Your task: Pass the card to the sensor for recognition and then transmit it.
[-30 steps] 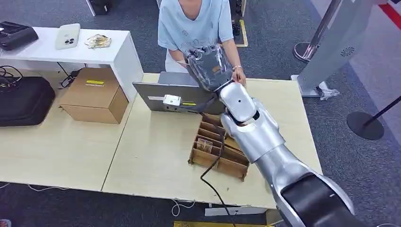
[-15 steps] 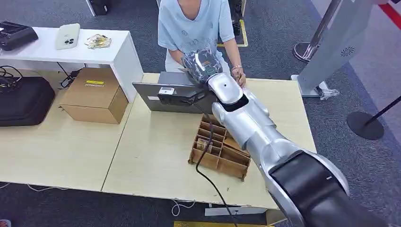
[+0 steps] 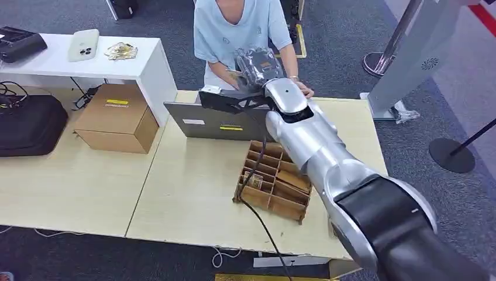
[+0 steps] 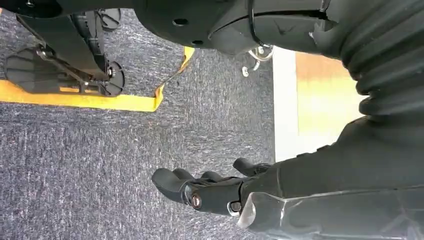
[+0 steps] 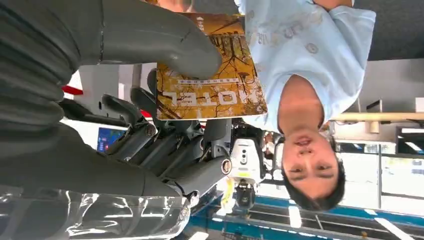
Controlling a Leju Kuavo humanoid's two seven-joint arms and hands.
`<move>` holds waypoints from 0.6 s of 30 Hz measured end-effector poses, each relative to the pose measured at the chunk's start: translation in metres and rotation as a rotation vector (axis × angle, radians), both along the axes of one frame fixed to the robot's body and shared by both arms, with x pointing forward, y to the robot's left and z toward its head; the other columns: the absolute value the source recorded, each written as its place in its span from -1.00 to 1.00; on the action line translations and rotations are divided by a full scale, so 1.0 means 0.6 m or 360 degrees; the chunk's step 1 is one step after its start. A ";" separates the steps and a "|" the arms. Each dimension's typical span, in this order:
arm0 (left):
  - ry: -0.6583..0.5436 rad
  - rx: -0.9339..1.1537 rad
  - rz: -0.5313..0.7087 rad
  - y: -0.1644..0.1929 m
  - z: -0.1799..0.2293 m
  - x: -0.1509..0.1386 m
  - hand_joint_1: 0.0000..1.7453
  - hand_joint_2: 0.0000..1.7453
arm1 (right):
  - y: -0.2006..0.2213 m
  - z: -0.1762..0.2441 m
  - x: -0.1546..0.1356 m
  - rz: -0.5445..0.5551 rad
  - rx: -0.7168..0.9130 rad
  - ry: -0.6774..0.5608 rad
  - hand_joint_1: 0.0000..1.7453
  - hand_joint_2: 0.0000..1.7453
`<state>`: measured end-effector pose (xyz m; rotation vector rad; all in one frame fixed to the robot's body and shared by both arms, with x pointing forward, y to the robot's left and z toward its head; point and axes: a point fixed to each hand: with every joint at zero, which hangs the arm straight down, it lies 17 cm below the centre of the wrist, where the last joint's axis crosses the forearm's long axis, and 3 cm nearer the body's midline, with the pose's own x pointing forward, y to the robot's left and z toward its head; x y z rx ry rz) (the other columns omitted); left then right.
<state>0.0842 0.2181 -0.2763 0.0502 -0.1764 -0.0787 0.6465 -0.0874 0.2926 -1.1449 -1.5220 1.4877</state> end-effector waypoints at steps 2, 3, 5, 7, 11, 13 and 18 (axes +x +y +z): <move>0.0000 0.0000 -0.0001 0.000 0.000 0.000 -1.00 1.00 | -0.003 0.000 0.001 -0.0007 0.0007 0.0006 1.00 1.00; 0.0000 0.0000 -0.0001 0.000 0.000 0.000 -1.00 1.00 | -0.005 -0.002 0.002 -0.0014 0.0014 0.0012 1.00 1.00; 0.0000 0.0000 -0.0001 0.000 0.000 0.000 -1.00 1.00 | -0.008 -0.003 0.003 -0.0022 0.0019 0.0020 1.00 1.00; 0.0001 0.0001 0.0000 0.000 0.000 0.000 -1.00 1.00 | -0.010 -0.002 0.004 -0.0024 0.0015 0.0022 1.00 1.00; 0.0008 0.0001 0.0010 0.001 0.000 -0.001 -1.00 1.00 | -0.008 -0.003 0.003 -0.0016 0.0009 0.0024 1.00 1.00; 0.0009 0.0002 0.0014 0.001 0.000 -0.001 -1.00 1.00 | -0.004 -0.003 0.002 -0.0010 0.0009 0.0025 1.00 1.00; 0.0011 0.0003 0.0015 0.002 0.000 -0.002 -1.00 1.00 | 0.004 -0.005 0.000 0.0003 0.0011 0.0031 1.00 1.00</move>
